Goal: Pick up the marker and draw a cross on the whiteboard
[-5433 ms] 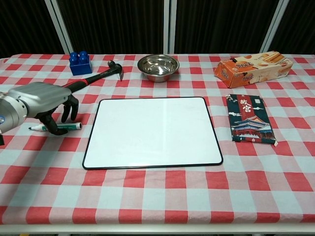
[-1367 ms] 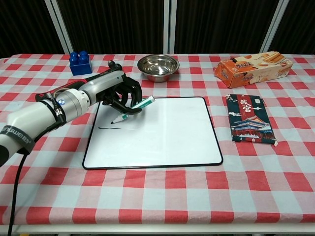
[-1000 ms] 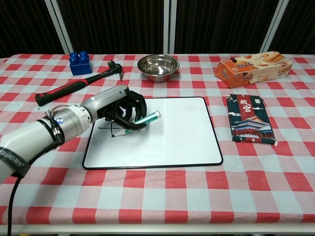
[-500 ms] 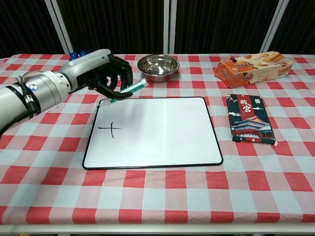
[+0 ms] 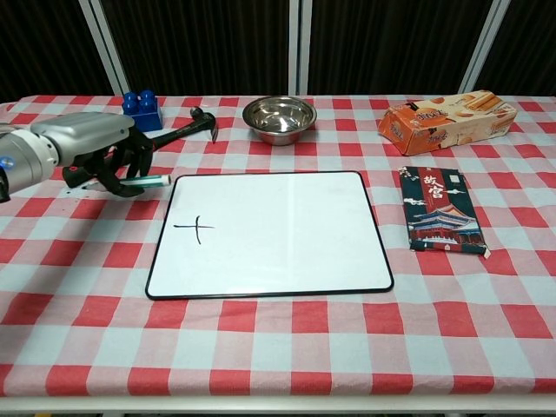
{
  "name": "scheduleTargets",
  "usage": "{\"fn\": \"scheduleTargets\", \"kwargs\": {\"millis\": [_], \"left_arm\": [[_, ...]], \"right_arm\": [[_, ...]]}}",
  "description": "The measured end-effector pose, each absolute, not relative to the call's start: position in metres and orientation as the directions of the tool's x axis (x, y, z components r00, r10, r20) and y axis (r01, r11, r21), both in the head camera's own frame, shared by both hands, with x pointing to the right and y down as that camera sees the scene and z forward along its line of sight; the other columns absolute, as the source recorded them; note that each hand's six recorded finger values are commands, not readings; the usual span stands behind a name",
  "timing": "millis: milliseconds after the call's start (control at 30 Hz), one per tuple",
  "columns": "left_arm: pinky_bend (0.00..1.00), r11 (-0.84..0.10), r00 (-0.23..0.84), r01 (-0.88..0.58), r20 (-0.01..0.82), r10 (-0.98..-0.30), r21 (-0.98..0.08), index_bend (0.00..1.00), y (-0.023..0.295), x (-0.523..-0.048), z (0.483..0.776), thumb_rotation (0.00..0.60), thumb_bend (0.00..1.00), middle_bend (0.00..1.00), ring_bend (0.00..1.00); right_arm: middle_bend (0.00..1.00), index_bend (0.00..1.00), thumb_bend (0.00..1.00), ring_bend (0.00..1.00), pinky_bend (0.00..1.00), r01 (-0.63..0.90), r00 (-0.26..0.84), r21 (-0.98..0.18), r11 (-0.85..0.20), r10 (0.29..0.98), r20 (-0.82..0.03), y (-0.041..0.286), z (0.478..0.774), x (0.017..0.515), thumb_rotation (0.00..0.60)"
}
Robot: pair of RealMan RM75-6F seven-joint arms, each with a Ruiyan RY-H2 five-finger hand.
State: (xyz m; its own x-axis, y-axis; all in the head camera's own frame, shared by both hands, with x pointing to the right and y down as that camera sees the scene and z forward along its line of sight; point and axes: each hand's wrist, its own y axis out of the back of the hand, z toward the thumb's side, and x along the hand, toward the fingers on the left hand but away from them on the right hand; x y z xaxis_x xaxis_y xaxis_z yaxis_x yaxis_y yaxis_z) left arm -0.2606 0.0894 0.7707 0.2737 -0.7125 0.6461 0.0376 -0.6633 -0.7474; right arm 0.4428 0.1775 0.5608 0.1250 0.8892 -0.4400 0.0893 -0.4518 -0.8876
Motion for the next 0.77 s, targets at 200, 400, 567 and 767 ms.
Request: {"fn": "scheduleTargets", "kwargs": {"millis": [200, 400, 567, 767], "left_arm": [[0.57, -0.704, 0.192, 0.033, 0.696, -0.692, -0.709, 0.09, 0.096, -0.276, 0.769, 0.600, 0.32, 0.15, 0.20], [0.36, -0.622, 0.132, -0.036, 0.614, -0.778, -0.782, 0.09, 0.091, -0.310, 0.724, 0.600, 0.31, 0.12, 0.14], [0.28, -0.470, 0.005, -0.065, 0.471, -0.882, -0.880, 0.13, 0.097, -0.390, 0.667, 0.600, 0.25, 0.13, 0.14], [0.23, -0.385, -0.104, -0.074, 0.391, -0.914, -0.920, 0.14, 0.154, -0.475, 0.606, 0.600, 0.21, 0.14, 0.14]], "right_arm": [[0.01, 0.00, 0.11, 0.00, 0.00, 0.090, 0.115, -0.888, -0.451, 0.890, -0.440, 0.181, 0.560, 0.445, 0.600], [0.00, 0.00, 0.11, 0.00, 0.00, 0.083, 0.087, -0.890, -0.448, 0.893, -0.442, 0.184, 0.557, 0.458, 0.600], [0.01, 0.00, 0.11, 0.00, 0.00, 0.091, 0.067, -0.887, -0.452, 0.892, -0.447, 0.187, 0.556, 0.470, 0.600], [0.01, 0.00, 0.11, 0.00, 0.00, 0.139, 0.078, -0.885, -0.443, 0.896, -0.437, 0.192, 0.555, 0.471, 0.600]]}}
